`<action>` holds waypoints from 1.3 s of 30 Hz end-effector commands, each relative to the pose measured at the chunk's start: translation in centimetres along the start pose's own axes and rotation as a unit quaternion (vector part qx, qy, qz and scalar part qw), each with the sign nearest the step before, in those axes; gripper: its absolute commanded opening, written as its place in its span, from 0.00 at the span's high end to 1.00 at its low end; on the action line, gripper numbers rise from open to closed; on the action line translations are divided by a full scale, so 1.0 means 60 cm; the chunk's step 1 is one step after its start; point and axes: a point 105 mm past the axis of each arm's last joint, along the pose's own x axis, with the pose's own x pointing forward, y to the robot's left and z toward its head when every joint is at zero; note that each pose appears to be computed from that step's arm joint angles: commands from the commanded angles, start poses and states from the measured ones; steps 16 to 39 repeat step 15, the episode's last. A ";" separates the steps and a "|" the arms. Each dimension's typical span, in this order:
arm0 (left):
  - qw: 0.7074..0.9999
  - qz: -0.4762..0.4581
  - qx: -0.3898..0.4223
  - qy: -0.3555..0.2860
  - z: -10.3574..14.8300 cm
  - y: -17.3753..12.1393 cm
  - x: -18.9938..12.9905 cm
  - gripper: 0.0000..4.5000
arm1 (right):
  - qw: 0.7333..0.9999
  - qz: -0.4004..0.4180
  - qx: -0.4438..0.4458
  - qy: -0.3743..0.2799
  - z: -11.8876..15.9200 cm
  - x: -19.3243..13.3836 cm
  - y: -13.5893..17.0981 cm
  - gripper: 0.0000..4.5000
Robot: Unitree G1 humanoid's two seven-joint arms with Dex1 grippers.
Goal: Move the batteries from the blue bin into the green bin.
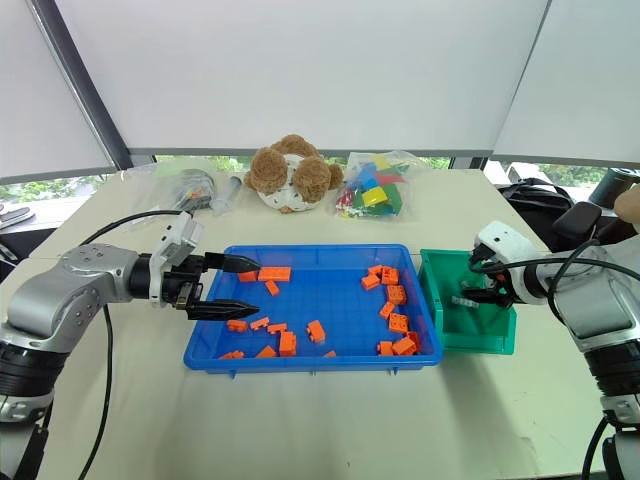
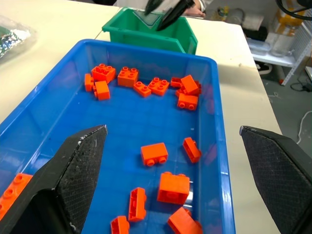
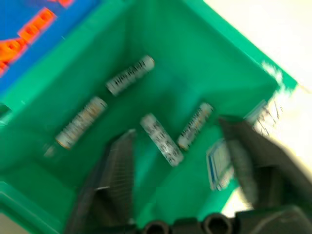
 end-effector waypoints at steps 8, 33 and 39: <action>1.000 0.005 0.010 -0.012 0.022 -0.003 -0.016 0.00 | 0.982 0.070 -0.096 -0.147 0.129 -0.087 0.050 0.01; 1.000 0.001 0.001 -0.015 0.021 -0.003 -0.019 0.00 | 0.973 0.122 -0.122 -0.150 0.139 -0.097 0.108 0.01; 1.000 0.001 0.001 -0.015 0.021 -0.003 -0.019 0.00 | 0.973 0.122 -0.122 -0.150 0.139 -0.097 0.108 0.01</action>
